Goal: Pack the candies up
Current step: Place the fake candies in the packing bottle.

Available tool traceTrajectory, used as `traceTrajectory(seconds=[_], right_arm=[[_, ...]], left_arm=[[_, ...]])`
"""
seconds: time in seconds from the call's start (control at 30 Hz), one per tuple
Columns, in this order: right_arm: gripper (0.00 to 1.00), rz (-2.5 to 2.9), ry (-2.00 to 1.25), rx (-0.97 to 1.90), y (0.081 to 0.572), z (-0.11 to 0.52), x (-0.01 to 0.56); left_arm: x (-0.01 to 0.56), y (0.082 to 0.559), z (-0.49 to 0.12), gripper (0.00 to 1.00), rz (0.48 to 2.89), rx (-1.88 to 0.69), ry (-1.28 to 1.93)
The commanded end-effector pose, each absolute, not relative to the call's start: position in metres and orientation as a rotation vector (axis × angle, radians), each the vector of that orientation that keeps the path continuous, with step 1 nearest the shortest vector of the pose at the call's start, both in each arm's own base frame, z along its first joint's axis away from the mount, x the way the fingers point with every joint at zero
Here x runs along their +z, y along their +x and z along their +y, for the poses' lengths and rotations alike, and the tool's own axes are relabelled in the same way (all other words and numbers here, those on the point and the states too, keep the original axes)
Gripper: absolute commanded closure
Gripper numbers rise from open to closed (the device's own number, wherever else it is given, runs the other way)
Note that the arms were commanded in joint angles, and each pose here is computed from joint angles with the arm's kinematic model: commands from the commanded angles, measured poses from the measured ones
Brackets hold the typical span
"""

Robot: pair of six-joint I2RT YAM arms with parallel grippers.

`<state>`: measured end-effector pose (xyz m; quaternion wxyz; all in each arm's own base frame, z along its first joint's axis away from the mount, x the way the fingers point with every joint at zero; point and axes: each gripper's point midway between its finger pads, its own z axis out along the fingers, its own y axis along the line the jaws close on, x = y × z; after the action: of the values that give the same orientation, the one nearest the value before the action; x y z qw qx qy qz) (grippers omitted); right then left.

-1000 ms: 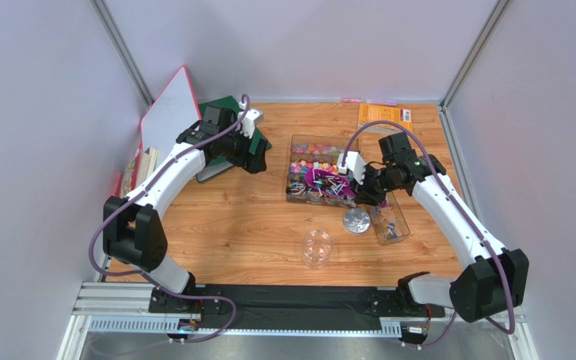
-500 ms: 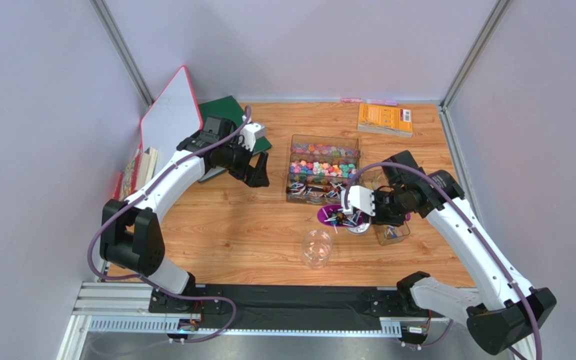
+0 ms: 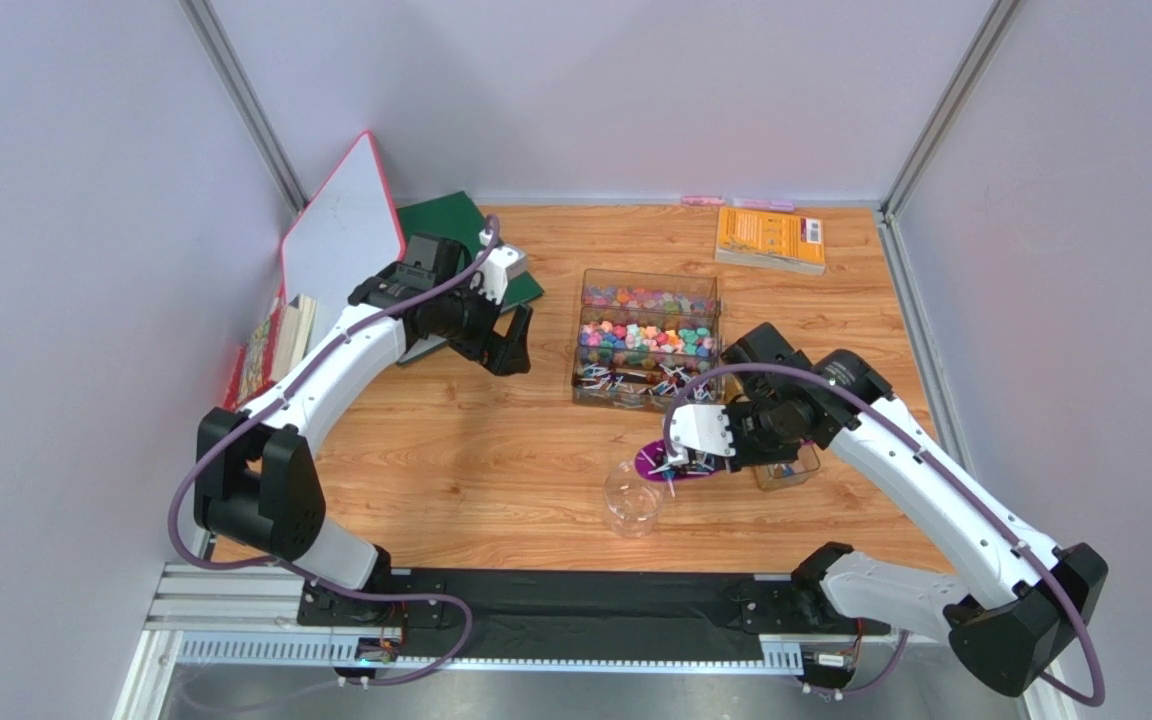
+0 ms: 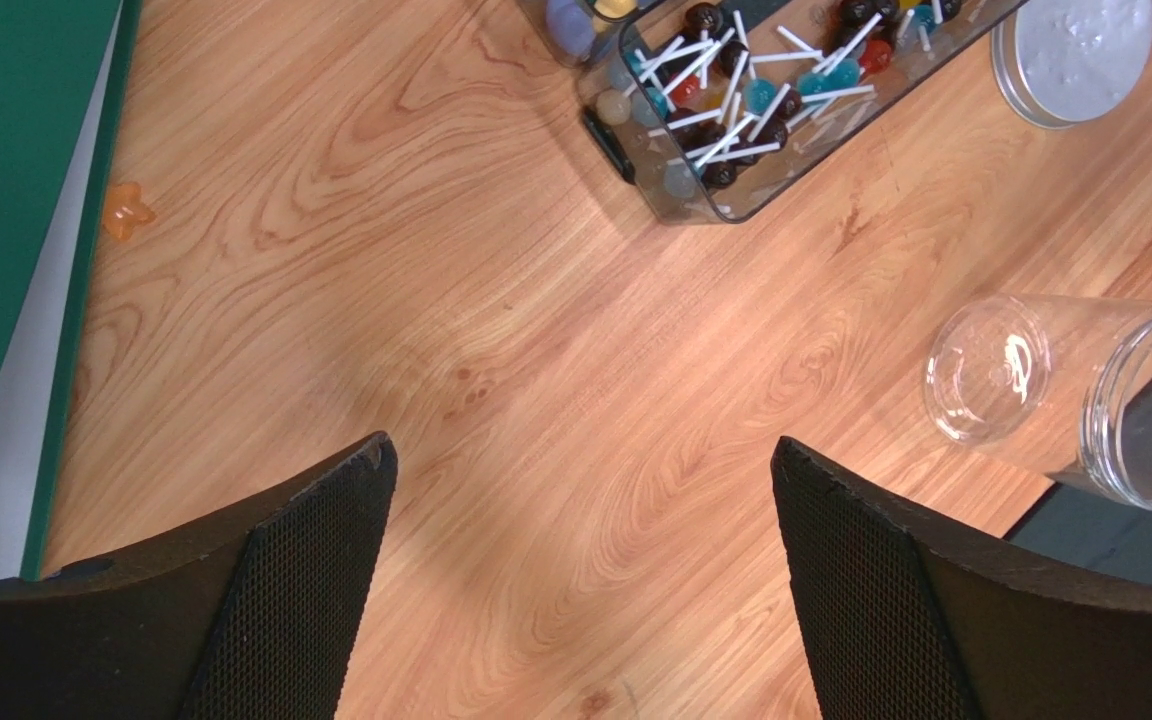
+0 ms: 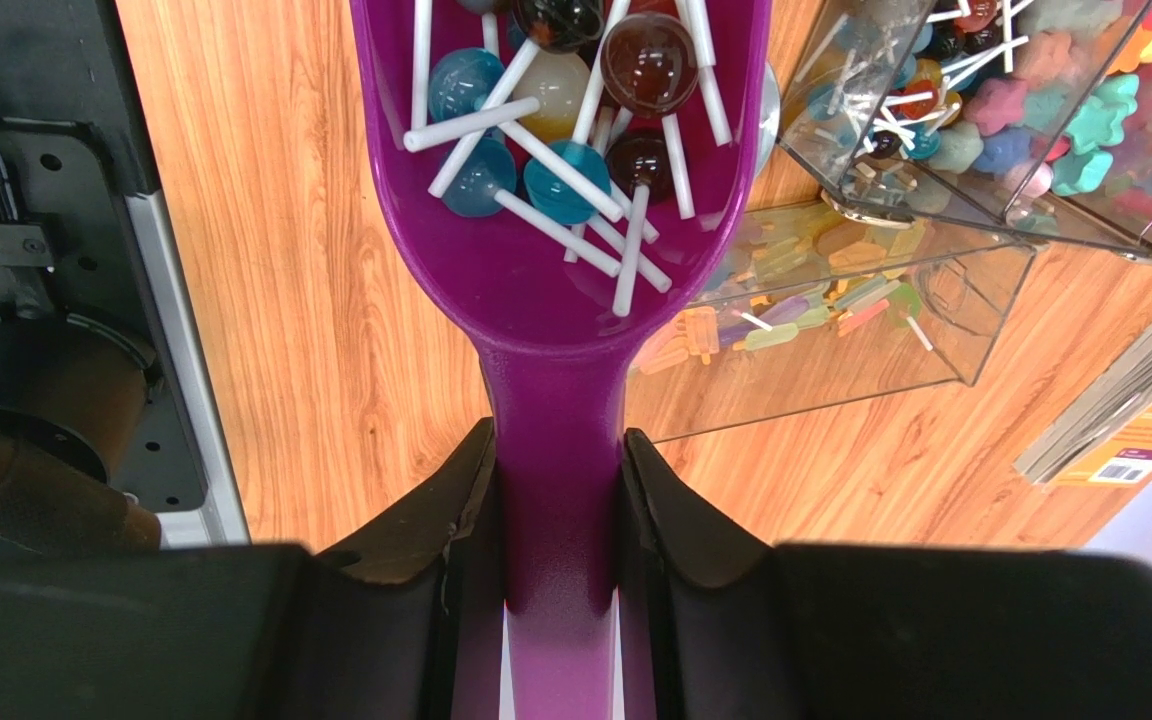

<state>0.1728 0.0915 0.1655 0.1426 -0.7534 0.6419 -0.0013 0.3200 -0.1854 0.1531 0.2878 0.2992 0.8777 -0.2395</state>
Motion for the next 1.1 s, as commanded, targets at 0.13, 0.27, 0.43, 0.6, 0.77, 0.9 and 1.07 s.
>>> traceTrajectory(seconds=[0.13, 0.27, 0.43, 0.6, 0.77, 0.9, 1.07], right_arm=[[1.00, 1.924, -2.338, -0.170, 0.152, 0.063, 0.165], [1.00, 1.932, -2.336, -0.254, 0.155, 0.061, 0.167], [1.00, 1.899, -2.358, -0.355, 0.159, 0.063, 0.171], [1.00, 1.894, -2.369, -0.444, 0.162, 0.061, 0.174], [1.00, 1.861, -2.397, -0.502, 0.161, 0.060, 0.176], [1.00, 1.844, -2.411, -0.540, 0.160, 0.062, 0.178], [1.00, 1.837, -2.435, -0.613, 0.162, 0.063, 0.180]], left_arm=[[0.170, 0.318, -0.179, 0.00, 2.301, -0.582, 0.828], [0.169, 0.319, -0.178, 0.00, 2.315, -0.569, 0.828], [0.172, 0.323, -0.177, 0.00, 2.313, -0.553, 0.796], [0.174, 0.328, -0.176, 0.00, 2.310, -0.538, 0.778], [0.174, 0.330, -0.172, 0.01, 2.308, -0.503, 0.774], [0.174, 0.330, -0.170, 0.02, 2.304, -0.491, 0.770], [0.177, 0.330, -0.170, 0.02, 2.297, -0.487, 0.760]])
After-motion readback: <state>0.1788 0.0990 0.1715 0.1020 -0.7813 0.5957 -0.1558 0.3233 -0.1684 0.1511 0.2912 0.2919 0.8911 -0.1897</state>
